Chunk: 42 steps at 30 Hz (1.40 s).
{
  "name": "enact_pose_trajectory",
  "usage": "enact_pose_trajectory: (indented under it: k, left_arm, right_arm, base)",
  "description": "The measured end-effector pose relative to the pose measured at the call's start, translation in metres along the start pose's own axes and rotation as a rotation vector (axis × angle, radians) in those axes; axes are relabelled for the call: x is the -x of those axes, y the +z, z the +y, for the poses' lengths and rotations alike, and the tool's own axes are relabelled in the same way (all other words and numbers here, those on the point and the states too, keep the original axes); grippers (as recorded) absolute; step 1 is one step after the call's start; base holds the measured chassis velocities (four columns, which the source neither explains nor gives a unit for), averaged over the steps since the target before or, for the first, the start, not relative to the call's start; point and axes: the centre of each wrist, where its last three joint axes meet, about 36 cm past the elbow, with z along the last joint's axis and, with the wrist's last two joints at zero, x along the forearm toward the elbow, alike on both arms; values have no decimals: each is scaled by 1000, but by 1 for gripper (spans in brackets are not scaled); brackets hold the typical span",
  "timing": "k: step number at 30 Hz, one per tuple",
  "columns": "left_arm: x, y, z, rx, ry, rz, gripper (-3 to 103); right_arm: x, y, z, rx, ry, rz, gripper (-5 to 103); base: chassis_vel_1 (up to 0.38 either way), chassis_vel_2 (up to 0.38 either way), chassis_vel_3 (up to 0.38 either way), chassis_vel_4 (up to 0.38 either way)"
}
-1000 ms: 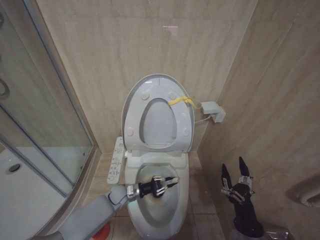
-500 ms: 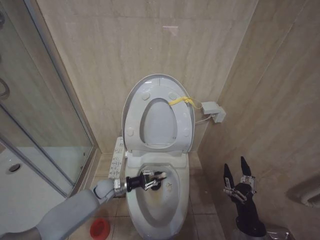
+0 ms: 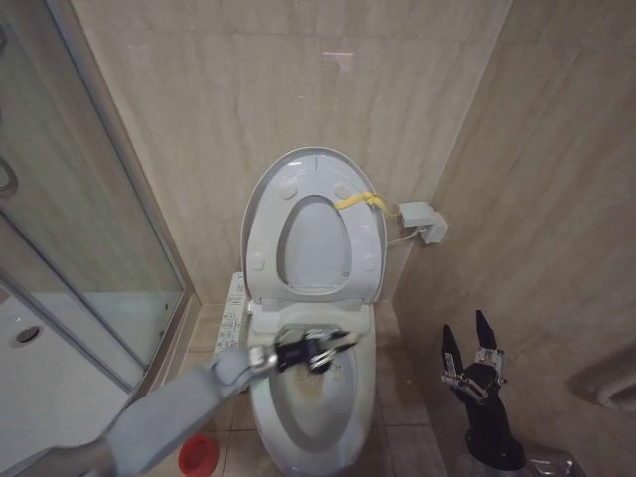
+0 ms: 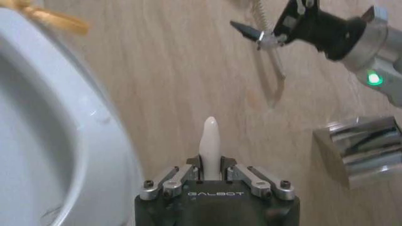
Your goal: Open the toilet lid, clean the toilet bowl with a toilet brush, close the toilet lid, and flush.
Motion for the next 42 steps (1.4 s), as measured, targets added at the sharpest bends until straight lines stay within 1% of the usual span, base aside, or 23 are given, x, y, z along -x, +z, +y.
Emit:
enact_pose_trajectory:
  k: [2,5,6,8,9,11,12,14,17,19,20,23,25,27,28,30,31,33,34,36,39,41,42]
  left_arm:
    - [-6,7,-2,0,-1,19,20]
    - [-55,38,-25,-18,-13,125,20]
    - [-55,38,-25,-18,-13,125,20]
    - [-66,44,-36,-36,-26,146,20]
    - [-66,44,-37,-37,-27,142,20]
    - [-43,30,-34,-30,-23,82,20]
    - [-43,30,-34,-30,-23,82,20]
    - [-12,16,-26,-14,-12,11,20]
    - [-15,23,-29,-15,-4,27,20]
    - [-47,47,-44,-29,-4,109,20]
    - [-56,52,-48,-37,-5,127,20]
    - [-46,47,-48,-41,-10,102,20]
    - [-10,28,-31,-9,3,21,20]
    - [-1,22,-24,3,8,3,20]
    - [-2,23,-22,5,14,10,20]
    - [-22,37,-27,-7,18,67,20]
    - [-22,37,-27,-7,18,67,20]
    - [-43,48,-33,-24,7,117,20]
    - [-42,49,-33,-27,4,117,20]
    - [-33,45,-31,-27,0,99,20]
    - [24,17,-14,-7,4,-31,20]
    - [29,16,-15,-10,11,-39,20]
    - [26,21,-18,-17,14,-25,20]
  right_arm:
    - [0,0,0,0,-1,1,100]
    - [-1,-1,3,5,-8,4,100]
    - [-1,-1,3,5,-8,4,100]
    - [-1,-2,4,4,-12,6,100]
    - [-1,-2,4,4,-12,7,100]
    - [-1,-3,4,2,-14,6,100]
    - [-1,-3,4,2,-14,6,100]
    - [1,-1,7,-1,-13,1,100]
    - [1,1,8,0,-13,1,100]
    - [0,3,11,7,-14,2,100]
    - [0,3,11,9,-15,3,100]
    - [0,2,10,6,-16,5,100]
    - [-1,1,9,-1,-12,4,100]
    - [0,1,10,-2,-11,2,100]
    - [0,1,10,-2,-9,-1,100]
    - [1,0,11,1,-7,-6,100]
    - [1,0,11,1,-7,-6,100]
    - [2,-1,9,5,-8,-8,100]
    - [2,-1,8,7,-7,-10,100]
    - [3,-3,8,16,-1,-17,100]
    - [14,-10,16,74,47,-67,100]
    - [15,-10,16,76,51,-69,100]
    - [15,-11,15,72,51,-68,100]
  base:
    - [0,0,0,0]
    - [0,0,0,0]
    - [0,0,0,0]
    - [0,0,0,0]
    - [0,0,0,0]
    - [0,0,0,0]
    - [0,0,0,0]
    - [0,0,0,0]
    - [-53,-37,-14,-4]
    - [0,0,0,0]
    - [0,0,0,0]
    - [21,7,9,11]
    - [0,0,0,0]
    - [0,0,0,0]
    - [0,0,0,0]
    - [0,0,0,0]
    - [0,0,0,0]
    - [0,0,0,0]
    - [0,0,0,0]
    - [55,54,4,0]
    - [18,9,0,0]
    - [0,0,0,0]
    - [0,0,0,0]
